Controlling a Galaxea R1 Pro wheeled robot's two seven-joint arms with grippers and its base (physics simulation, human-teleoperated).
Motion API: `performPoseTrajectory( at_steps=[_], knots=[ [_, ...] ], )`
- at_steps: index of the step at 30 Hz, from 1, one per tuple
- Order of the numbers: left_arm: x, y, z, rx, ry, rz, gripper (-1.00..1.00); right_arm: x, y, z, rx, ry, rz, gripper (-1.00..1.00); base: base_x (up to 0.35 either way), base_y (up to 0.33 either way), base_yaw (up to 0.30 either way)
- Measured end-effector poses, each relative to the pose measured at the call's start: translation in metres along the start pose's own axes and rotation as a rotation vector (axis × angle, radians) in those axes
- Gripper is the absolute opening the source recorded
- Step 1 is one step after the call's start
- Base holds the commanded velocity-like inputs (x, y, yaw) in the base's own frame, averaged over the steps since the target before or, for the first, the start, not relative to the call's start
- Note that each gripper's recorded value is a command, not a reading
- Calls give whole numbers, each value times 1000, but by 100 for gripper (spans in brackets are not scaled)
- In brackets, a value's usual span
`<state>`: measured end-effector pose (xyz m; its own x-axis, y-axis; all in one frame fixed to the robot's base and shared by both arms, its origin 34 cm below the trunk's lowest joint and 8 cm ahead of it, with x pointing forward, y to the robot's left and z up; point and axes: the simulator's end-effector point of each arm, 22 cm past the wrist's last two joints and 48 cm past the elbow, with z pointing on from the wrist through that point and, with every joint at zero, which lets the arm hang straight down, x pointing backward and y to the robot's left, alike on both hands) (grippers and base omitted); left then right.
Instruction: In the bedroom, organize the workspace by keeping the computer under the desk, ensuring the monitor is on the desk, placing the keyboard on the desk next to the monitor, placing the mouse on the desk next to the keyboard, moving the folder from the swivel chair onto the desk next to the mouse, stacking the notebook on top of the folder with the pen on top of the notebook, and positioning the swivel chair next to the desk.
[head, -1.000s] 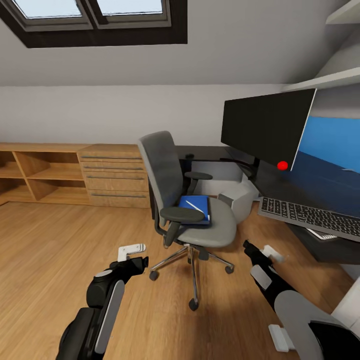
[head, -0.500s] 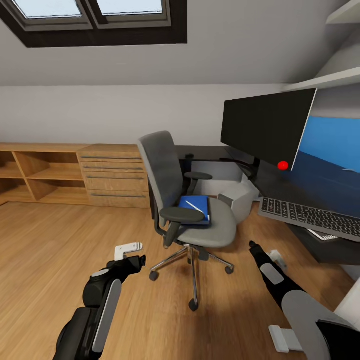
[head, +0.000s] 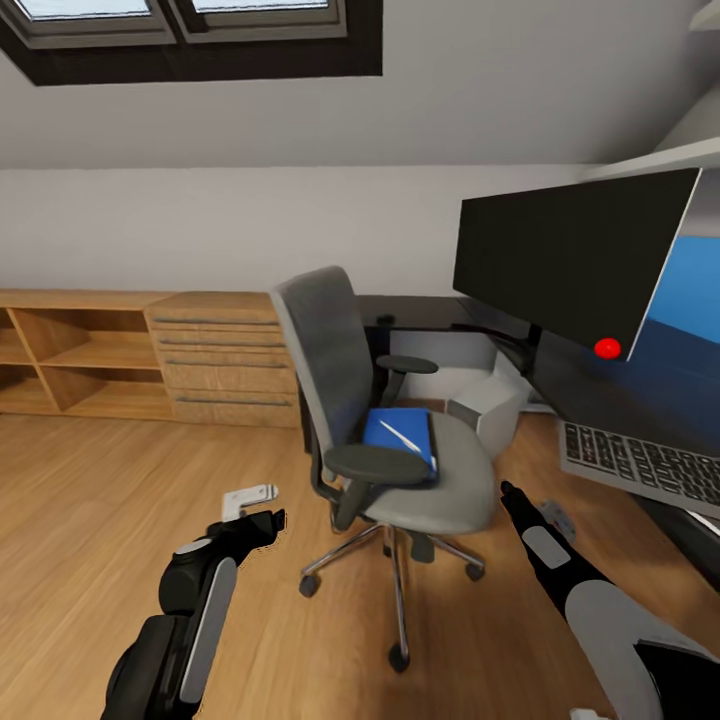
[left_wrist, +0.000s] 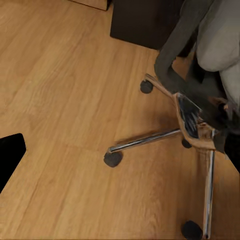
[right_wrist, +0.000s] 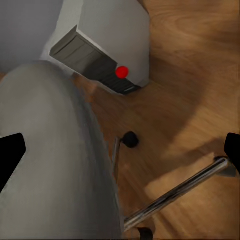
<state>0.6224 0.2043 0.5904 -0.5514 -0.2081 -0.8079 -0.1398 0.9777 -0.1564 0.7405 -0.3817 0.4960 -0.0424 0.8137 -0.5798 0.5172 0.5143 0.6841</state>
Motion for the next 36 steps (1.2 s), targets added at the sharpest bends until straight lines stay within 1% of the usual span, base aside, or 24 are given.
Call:
performPoseTrajectory(
  at_steps=[4,9,14,36],
  knots=[
    [0,6,1,-11,0,-10,100,-1,-1,0,1,-1,0,100,284,149,0],
    [-1,12,1,-22,-2,-22,100,-2,-1,0,0,-3,-1,100,245,32,0],
    [-1,15,1,-28,-2,-28,100,-1,-1,0,0,-2,-1,100,64,1,35],
    [2,15,3,-29,6,-26,100,0,-1,1,0,-2,-8,100,1,0,254]
  ],
)
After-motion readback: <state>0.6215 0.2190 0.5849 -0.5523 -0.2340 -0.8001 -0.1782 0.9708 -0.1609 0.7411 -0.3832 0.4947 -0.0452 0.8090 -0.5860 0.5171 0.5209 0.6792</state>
